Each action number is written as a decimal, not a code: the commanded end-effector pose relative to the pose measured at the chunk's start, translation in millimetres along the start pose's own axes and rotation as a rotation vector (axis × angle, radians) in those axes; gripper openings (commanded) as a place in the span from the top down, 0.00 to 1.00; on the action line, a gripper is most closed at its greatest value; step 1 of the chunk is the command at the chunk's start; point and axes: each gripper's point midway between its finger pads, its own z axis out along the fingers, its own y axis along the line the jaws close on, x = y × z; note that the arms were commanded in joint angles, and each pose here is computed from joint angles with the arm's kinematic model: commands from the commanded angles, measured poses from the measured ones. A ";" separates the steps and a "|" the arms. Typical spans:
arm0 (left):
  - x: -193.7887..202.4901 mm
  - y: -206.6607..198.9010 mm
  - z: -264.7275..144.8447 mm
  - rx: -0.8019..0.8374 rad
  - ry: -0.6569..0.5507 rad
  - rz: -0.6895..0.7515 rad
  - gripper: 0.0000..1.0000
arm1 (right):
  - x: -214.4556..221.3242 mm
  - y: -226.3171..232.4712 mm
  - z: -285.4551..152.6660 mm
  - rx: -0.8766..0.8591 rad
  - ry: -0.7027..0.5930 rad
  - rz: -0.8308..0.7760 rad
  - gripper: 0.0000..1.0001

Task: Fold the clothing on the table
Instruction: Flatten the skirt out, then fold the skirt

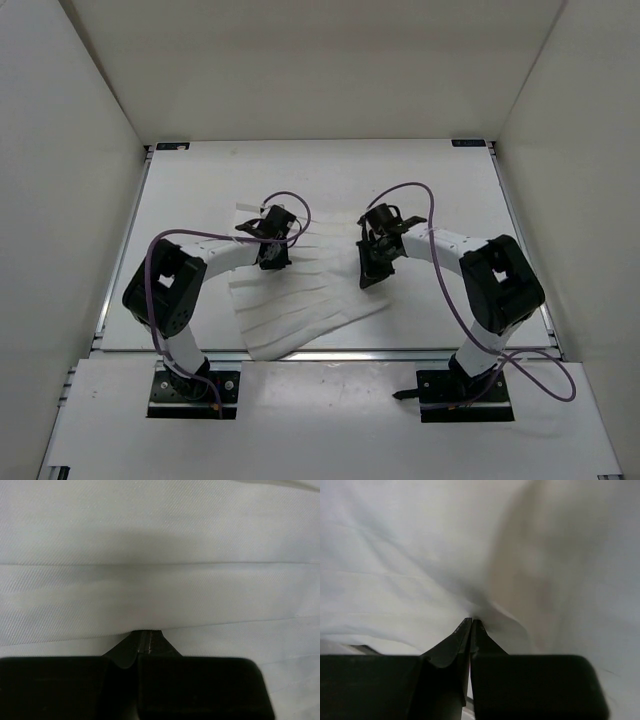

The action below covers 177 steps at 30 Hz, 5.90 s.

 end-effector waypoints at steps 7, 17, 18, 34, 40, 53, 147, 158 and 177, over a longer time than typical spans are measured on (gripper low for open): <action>-2.7 15.6 -5.1 0.014 0.015 0.002 1.00 | -42.0 -63.9 12.3 0.162 -0.005 -0.003 1.00; 29.3 20.0 -8.0 0.024 0.094 0.027 1.00 | -117.3 -102.7 11.0 0.233 -0.079 0.007 1.00; 29.5 17.0 -10.7 0.036 0.090 0.029 1.00 | -124.8 -111.9 10.1 0.229 -0.091 0.030 1.00; -57.8 -27.3 -35.8 0.118 -0.049 0.111 1.00 | -188.2 -40.6 -121.5 0.131 -0.446 -0.016 1.00; -125.5 -6.3 -50.8 0.025 -0.241 0.161 0.77 | -97.1 8.8 -79.6 -0.015 -0.342 -0.028 1.00; -51.3 44.9 16.2 0.014 0.005 0.034 1.00 | -9.5 28.0 19.2 -0.049 -0.068 -0.080 1.00; -381.1 -34.8 -177.9 0.442 -0.717 0.038 1.00 | -357.5 -58.6 -322.6 0.114 -1.059 -0.015 1.00; -273.0 -56.7 -193.6 0.391 -0.669 0.200 1.00 | -222.3 -40.9 -246.2 0.073 -0.948 -0.100 1.00; -62.9 -1.0 -93.7 0.317 -0.229 0.049 1.00 | -88.1 -71.6 -114.1 0.022 -0.609 0.045 0.99</action>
